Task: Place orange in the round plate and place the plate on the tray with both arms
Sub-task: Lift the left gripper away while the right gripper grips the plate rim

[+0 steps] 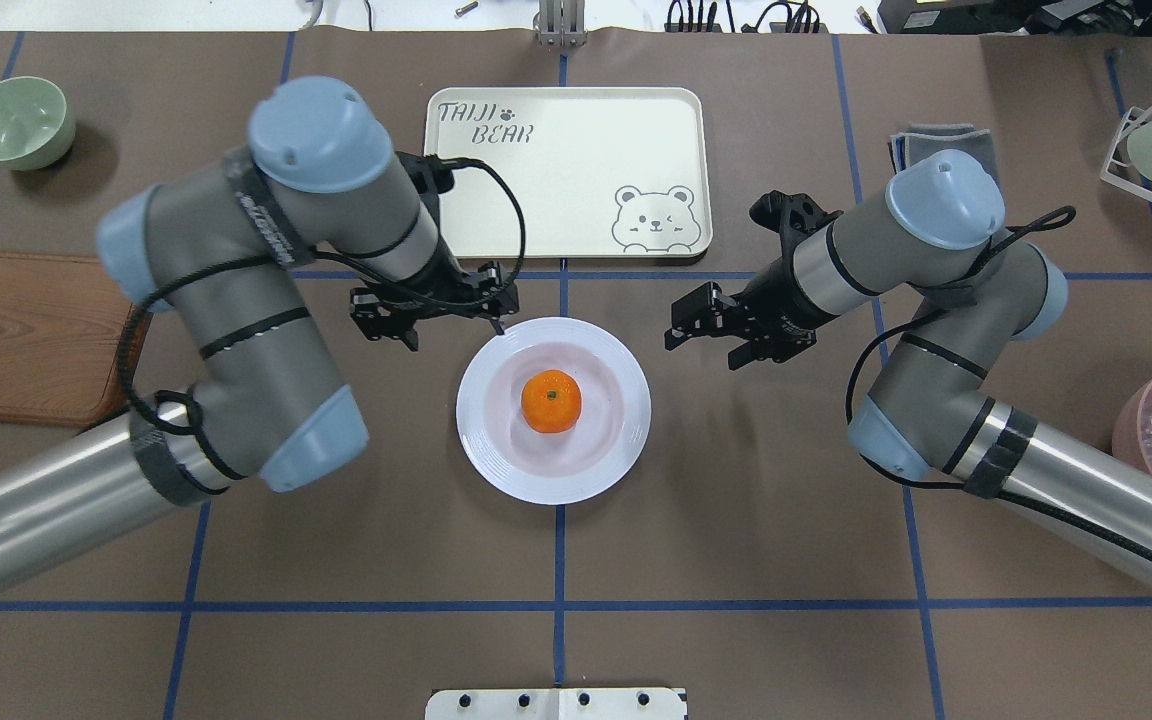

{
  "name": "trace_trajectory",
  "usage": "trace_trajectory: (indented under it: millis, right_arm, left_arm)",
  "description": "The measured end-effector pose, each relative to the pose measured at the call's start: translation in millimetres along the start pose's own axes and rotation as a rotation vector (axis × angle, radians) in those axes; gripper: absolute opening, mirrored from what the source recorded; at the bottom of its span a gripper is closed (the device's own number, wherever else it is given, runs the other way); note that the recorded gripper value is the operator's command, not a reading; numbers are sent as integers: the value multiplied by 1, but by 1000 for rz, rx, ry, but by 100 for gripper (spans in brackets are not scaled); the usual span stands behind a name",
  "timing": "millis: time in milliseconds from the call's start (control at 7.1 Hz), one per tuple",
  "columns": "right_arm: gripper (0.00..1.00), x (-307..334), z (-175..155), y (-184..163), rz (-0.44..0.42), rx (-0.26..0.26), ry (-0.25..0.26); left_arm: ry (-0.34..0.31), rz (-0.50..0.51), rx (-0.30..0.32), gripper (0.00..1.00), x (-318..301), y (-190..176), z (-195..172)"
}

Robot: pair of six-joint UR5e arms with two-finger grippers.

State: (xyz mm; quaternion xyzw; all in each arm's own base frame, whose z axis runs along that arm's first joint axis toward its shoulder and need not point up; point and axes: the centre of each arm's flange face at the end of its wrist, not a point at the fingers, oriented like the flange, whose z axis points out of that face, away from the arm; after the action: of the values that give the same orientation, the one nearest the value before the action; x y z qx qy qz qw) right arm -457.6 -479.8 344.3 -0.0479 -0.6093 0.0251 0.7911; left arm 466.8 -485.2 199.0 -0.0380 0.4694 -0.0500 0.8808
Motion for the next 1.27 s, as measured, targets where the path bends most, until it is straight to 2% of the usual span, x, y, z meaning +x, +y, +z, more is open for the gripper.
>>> trace_trajectory:
  millis: [282,423,705,987,1268]
  right_arm:
    - [97,1,20,13,15,20,-97]
    - [98,5,25,19,-8,22,-147]
    - [98,18,39,29,-47,60,-236]
    - [97,14,53,46,-28,100,-311]
    - [95,11,69,65,-26,131,-354]
  left_arm:
    - [40,-10,37,97,-41,-13,-52]
    - [46,-17,50,97,-51,-16,-64]
    - [49,-25,63,97,-58,-20,-72]
    - [49,-29,67,97,-60,-22,-75]
    - [49,-34,73,97,-65,-23,-78]
